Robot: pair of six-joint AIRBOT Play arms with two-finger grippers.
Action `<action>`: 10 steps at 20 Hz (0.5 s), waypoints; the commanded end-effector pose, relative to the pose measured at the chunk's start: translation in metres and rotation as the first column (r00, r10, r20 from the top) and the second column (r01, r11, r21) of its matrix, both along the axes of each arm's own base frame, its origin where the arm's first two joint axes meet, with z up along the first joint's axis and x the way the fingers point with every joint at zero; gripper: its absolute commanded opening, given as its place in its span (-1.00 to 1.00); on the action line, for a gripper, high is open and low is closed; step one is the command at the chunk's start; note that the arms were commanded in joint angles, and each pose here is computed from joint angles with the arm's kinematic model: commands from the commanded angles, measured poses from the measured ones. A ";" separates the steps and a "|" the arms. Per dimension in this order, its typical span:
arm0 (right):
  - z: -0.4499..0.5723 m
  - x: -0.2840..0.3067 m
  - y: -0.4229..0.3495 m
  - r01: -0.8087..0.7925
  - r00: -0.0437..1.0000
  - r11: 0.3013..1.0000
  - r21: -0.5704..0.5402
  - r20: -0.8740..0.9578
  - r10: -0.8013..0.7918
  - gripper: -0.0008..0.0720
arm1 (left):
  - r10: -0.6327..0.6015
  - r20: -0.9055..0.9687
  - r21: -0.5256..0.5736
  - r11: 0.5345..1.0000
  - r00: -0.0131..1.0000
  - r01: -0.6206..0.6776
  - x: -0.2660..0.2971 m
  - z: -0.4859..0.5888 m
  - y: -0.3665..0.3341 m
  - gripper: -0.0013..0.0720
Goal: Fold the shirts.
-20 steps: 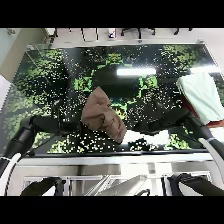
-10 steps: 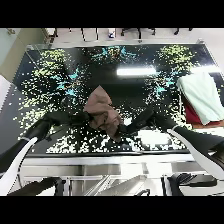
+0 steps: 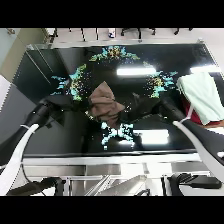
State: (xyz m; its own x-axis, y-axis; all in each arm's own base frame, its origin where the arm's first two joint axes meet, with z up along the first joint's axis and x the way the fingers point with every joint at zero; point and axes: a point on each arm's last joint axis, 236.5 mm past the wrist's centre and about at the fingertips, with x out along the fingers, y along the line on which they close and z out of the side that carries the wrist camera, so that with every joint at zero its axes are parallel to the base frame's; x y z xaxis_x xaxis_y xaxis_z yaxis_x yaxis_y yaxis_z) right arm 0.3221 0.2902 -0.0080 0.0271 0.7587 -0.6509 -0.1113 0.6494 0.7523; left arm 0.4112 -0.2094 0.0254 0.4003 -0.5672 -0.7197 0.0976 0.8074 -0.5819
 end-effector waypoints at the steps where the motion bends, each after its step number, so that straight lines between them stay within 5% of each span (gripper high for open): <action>1: 0.107 0.004 -0.037 0.017 0.980 0.996 0.084 0.197 -0.033 -0.93 | -0.032 0.267 -0.059 0.997 0.963 0.049 -0.003 0.137 -0.006 -0.93; 6: 0.320 -0.030 -0.103 0.086 0.707 0.982 0.170 0.684 -0.180 -0.93 | -0.052 0.641 -0.095 0.985 0.766 0.147 -0.083 0.342 0.003 -0.93; 10: 0.412 -0.080 -0.127 0.117 0.473 0.982 0.150 0.861 -0.187 -0.93 | -0.062 0.765 -0.036 0.990 0.641 0.139 -0.147 0.410 0.026 -0.93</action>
